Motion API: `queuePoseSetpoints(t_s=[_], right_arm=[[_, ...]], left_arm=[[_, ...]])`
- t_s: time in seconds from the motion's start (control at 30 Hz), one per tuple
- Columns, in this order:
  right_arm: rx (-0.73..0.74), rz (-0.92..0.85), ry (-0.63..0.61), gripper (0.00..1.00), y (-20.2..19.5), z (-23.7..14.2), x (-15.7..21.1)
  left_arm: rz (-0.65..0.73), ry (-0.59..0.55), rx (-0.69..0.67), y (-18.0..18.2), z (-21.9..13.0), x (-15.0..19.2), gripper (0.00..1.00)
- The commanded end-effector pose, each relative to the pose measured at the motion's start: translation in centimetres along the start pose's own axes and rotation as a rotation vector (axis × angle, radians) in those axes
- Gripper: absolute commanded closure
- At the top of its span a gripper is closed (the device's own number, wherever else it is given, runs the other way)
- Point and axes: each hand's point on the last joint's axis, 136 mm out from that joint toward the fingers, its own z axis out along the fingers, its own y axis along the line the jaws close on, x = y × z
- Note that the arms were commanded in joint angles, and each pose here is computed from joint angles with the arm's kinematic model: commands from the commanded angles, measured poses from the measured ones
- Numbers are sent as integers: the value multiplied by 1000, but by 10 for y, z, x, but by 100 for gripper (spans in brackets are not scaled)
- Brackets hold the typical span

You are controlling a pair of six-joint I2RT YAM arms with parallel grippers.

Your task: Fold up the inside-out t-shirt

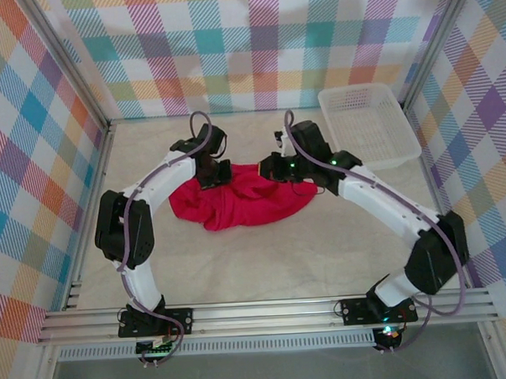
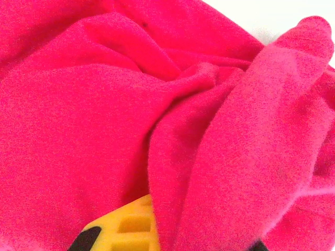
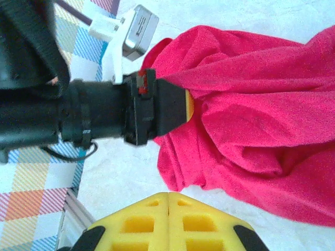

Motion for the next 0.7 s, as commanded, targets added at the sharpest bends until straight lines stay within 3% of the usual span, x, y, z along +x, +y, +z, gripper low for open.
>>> queuePoseSetpoints(t_s=[0.0, 0.13, 0.2, 0.3, 0.37, 0.43, 0.67], right_arm=[[-3, 28, 28, 100, -14, -7, 20], [64, 16, 36, 98, -38, 0, 31], [86, 15, 64, 83, -48, 14, 34], [104, 1, 93, 70, -58, 39, 37], [125, -28, 107, 51, -62, 57, 38], [155, -54, 110, 40, -64, 72, 36], [155, -47, 117, 40, -60, 115, 24]], left_arm=[[-28, -7, 9, 0, 1, -8, 100], [-39, 12, 29, -1, 9, -3, 100], [-44, 15, 36, -2, 10, -2, 100], [-48, 15, 44, -3, 9, -2, 100], [-47, 14, 47, -4, 7, -2, 100], [-46, 11, 47, -4, 6, -3, 100], [-51, 13, 55, -4, 4, 0, 100]])
